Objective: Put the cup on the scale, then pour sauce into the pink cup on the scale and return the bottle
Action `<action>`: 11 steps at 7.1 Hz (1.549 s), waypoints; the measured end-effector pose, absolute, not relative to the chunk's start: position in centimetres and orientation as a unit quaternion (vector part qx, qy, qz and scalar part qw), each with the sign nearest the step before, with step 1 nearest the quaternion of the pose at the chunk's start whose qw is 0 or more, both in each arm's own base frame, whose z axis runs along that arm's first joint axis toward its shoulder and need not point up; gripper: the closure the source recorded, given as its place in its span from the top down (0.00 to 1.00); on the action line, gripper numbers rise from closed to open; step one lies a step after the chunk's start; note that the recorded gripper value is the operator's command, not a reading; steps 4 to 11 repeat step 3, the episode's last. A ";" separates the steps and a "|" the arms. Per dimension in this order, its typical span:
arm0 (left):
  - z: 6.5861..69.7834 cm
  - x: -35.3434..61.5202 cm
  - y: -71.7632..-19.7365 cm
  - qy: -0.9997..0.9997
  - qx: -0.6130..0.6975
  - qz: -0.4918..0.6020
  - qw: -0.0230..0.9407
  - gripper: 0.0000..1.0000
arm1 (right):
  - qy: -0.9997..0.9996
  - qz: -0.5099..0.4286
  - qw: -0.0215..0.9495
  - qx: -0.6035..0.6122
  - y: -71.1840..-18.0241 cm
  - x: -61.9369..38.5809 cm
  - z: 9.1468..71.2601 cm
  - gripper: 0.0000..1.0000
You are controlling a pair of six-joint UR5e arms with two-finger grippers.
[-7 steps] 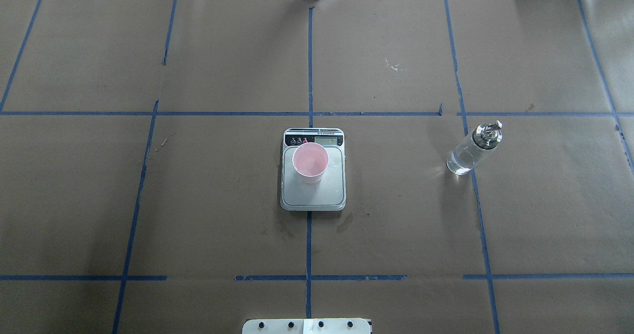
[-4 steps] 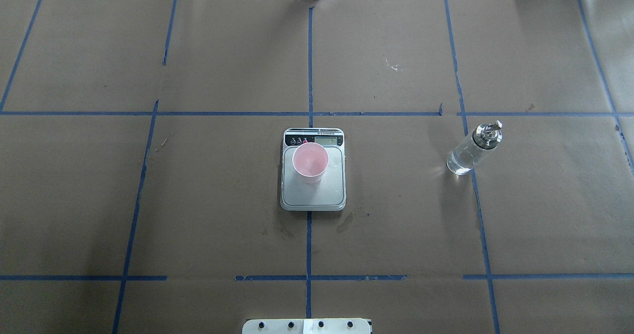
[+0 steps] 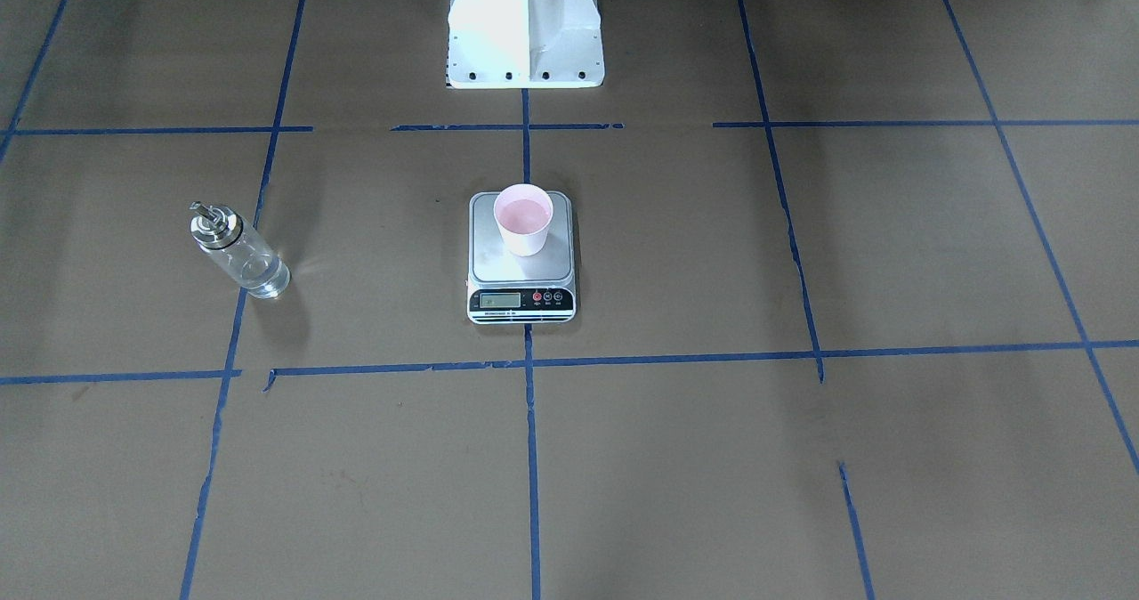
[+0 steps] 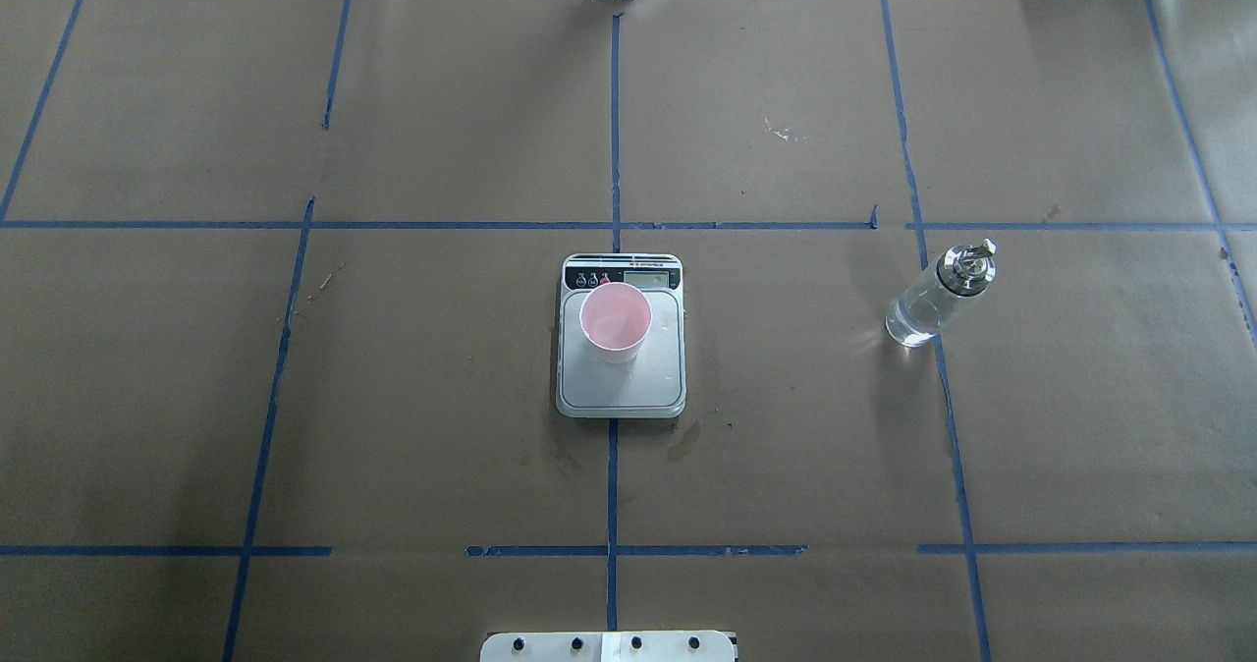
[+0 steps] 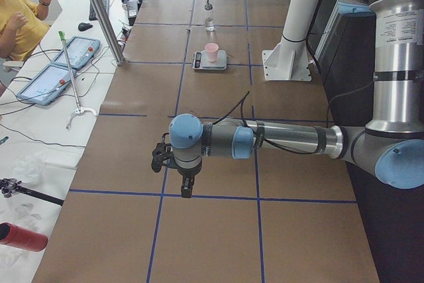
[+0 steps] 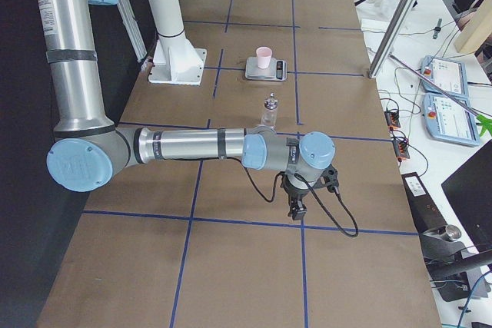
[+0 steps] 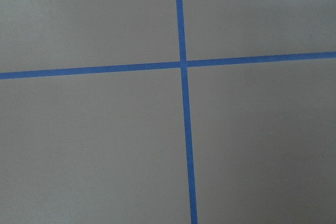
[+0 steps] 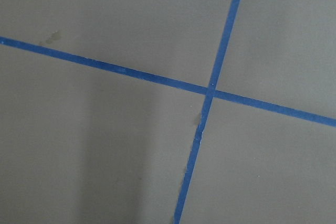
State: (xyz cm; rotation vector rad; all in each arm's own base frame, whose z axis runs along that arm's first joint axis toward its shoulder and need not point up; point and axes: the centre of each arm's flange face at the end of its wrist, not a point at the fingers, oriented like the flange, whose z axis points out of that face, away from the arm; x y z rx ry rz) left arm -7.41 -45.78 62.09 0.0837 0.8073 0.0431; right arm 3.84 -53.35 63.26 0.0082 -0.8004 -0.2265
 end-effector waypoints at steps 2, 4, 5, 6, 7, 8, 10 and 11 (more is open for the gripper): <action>62.1 -7.4 -45.8 0.393 0.041 0.021 0.919 1.00 | -0.387 -0.059 0.920 -0.015 -53.3 3.9 63.1 1.00; 62.0 -7.4 -45.8 0.393 0.041 0.021 0.918 1.00 | -0.386 -0.048 0.921 -0.019 -53.4 3.9 63.0 1.00; 62.0 -7.4 -45.8 0.393 0.041 0.021 0.918 1.00 | -0.386 -0.048 0.921 -0.019 -53.4 3.9 63.0 1.00; 62.0 -7.4 -45.8 0.393 0.041 0.021 0.918 1.00 | -0.386 -0.048 0.921 -0.019 -53.4 3.9 63.0 1.00; 62.0 -7.4 -45.8 0.393 0.041 0.021 0.918 1.00 | -0.386 -0.048 0.921 -0.019 -53.4 3.9 63.0 1.00; 62.0 -7.4 -45.8 0.393 0.041 0.021 0.918 1.00 | -0.386 -0.048 0.921 -0.019 -53.4 3.9 63.0 1.00; 62.0 -7.4 -45.8 0.393 0.041 0.021 0.918 1.00 | -0.386 -0.048 0.921 -0.019 -53.4 3.9 63.0 1.00; 62.0 -7.4 -45.8 0.393 0.041 0.021 0.918 1.00 | -0.386 -0.048 0.921 -0.019 -53.4 3.9 63.0 1.00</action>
